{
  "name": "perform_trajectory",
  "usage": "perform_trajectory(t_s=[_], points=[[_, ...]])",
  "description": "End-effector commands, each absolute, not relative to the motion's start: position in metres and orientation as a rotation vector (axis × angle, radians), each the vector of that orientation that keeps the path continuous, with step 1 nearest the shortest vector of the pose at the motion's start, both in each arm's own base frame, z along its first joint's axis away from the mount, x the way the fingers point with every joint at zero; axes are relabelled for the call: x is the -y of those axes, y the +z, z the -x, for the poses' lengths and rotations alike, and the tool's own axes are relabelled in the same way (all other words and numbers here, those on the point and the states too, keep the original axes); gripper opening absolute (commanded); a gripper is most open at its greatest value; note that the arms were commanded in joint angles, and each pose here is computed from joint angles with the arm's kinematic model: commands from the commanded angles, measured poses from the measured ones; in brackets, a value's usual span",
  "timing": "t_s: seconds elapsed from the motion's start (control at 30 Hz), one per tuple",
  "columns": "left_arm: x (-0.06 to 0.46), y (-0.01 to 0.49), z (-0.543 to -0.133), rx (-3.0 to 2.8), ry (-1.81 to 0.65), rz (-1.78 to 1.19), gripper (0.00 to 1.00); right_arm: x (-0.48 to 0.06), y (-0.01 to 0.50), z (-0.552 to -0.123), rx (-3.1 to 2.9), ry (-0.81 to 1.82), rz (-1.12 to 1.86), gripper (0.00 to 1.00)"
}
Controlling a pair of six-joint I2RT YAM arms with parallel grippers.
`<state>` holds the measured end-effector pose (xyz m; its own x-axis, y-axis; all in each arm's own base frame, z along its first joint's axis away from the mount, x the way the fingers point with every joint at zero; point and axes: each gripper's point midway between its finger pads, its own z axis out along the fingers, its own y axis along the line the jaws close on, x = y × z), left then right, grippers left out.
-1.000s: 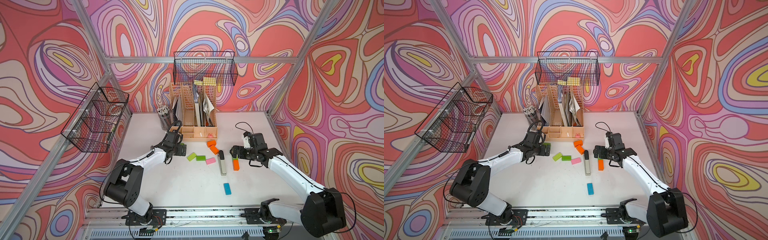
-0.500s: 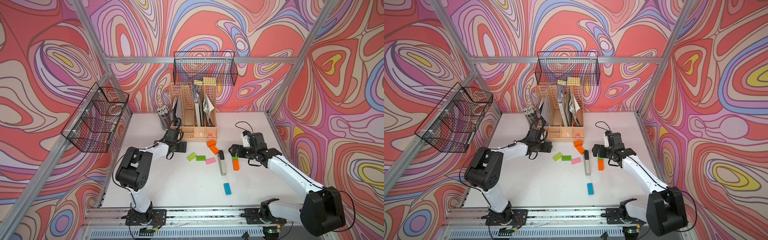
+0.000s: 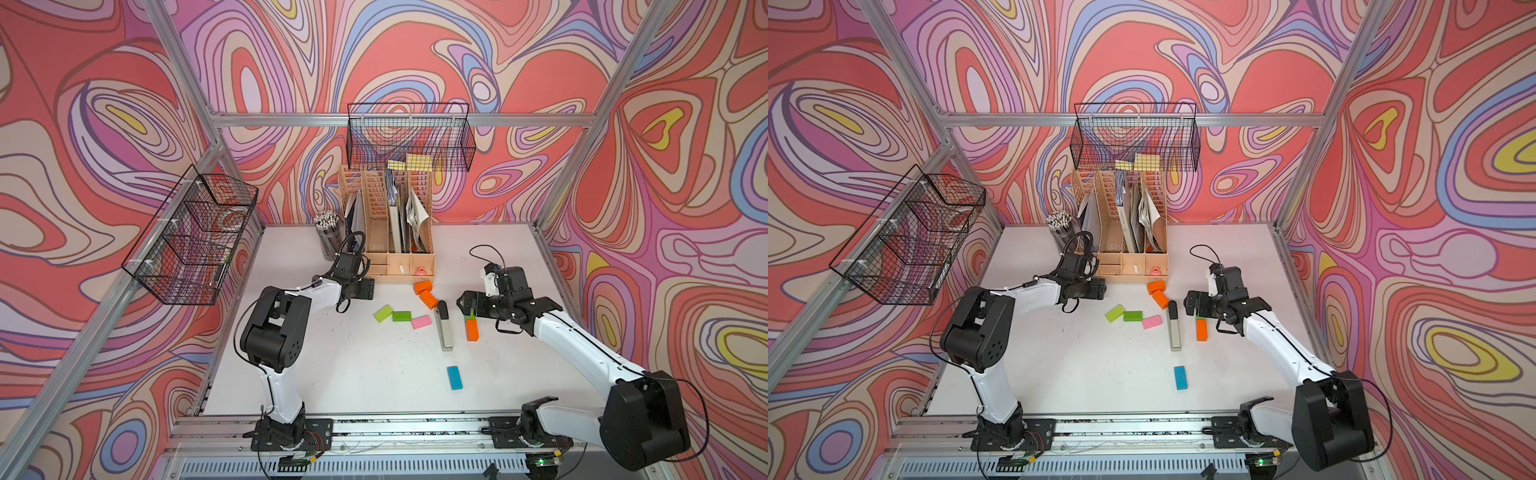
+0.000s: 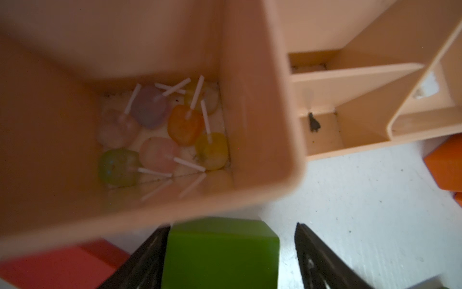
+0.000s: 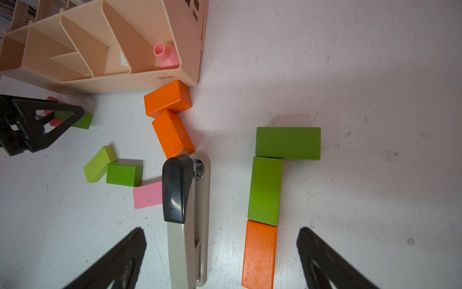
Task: Assemble the letter c with building blocks
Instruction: Pick up the building block from the center of the board.
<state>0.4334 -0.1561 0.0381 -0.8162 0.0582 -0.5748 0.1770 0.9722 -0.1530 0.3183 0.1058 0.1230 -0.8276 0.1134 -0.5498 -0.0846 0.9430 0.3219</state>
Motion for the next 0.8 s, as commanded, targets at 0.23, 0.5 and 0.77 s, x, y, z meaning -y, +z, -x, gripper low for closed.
perform_trajectory(t_s=[0.23,0.5,0.77], points=[[0.160,0.034,-0.430,-2.552,-0.299,-0.178,0.61,-0.103,0.130,-0.312,-2.487,0.459,-0.044,0.98],[0.167,0.064,-0.419,-2.499,-0.389,-0.155,0.52,-0.119,0.129,-0.303,-2.496,0.595,-0.009,0.97],[0.169,0.094,-0.389,-2.498,-0.509,-0.018,0.50,-0.137,0.141,-0.293,-2.438,0.738,0.093,0.90]])
